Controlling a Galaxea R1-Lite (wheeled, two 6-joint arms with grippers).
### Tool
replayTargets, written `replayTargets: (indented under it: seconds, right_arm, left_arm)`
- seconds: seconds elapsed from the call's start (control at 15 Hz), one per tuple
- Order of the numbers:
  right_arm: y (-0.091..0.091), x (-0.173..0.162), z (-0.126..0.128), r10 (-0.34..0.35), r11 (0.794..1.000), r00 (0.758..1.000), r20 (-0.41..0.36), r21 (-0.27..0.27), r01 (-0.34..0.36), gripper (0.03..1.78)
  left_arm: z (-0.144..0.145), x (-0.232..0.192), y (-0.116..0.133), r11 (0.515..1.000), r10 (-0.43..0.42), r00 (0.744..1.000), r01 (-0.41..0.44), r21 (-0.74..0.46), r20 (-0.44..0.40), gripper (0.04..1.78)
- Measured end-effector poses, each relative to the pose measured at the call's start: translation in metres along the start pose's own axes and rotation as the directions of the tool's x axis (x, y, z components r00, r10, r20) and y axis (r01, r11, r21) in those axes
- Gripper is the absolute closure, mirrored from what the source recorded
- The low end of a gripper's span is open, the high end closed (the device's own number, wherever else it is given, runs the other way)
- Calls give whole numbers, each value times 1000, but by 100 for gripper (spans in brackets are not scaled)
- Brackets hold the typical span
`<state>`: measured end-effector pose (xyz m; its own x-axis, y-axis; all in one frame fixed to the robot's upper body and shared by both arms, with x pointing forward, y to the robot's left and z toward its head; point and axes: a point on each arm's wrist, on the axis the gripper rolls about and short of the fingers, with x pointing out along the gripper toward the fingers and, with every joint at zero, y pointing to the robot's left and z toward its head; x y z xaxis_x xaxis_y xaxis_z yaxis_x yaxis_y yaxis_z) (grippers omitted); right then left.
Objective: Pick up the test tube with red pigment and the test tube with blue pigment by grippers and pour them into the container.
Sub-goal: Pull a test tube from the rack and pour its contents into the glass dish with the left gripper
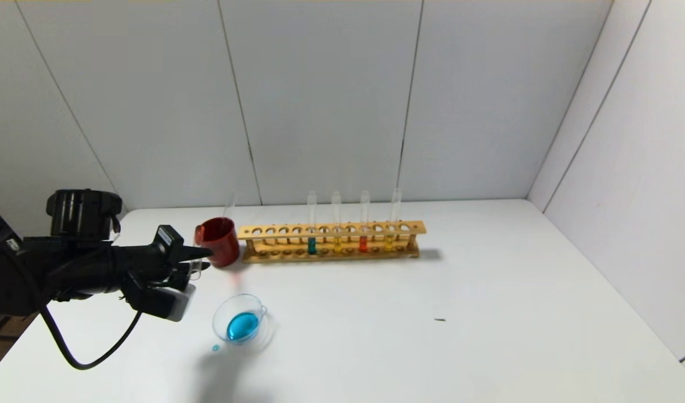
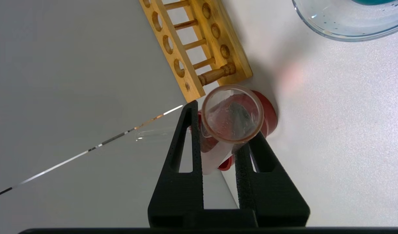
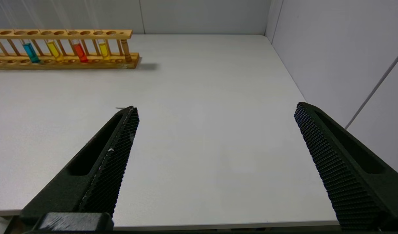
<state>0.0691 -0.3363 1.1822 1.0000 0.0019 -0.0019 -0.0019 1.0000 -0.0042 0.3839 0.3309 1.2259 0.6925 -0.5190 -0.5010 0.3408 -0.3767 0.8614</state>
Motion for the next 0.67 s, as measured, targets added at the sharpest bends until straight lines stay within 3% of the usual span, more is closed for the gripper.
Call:
replayTargets:
  seconds: [0.47, 0.67]
  right_arm:
    - [0, 0, 0, -1, 1000, 1000, 0, 0, 1, 6]
    - [0, 0, 0, -1, 1000, 1000, 0, 0, 1, 6]
  left_arm:
    - [-3, 6, 6, 989, -30, 996, 41, 142, -80, 149]
    - [-4, 11, 3, 989, -45, 995, 57, 140, -85, 149]
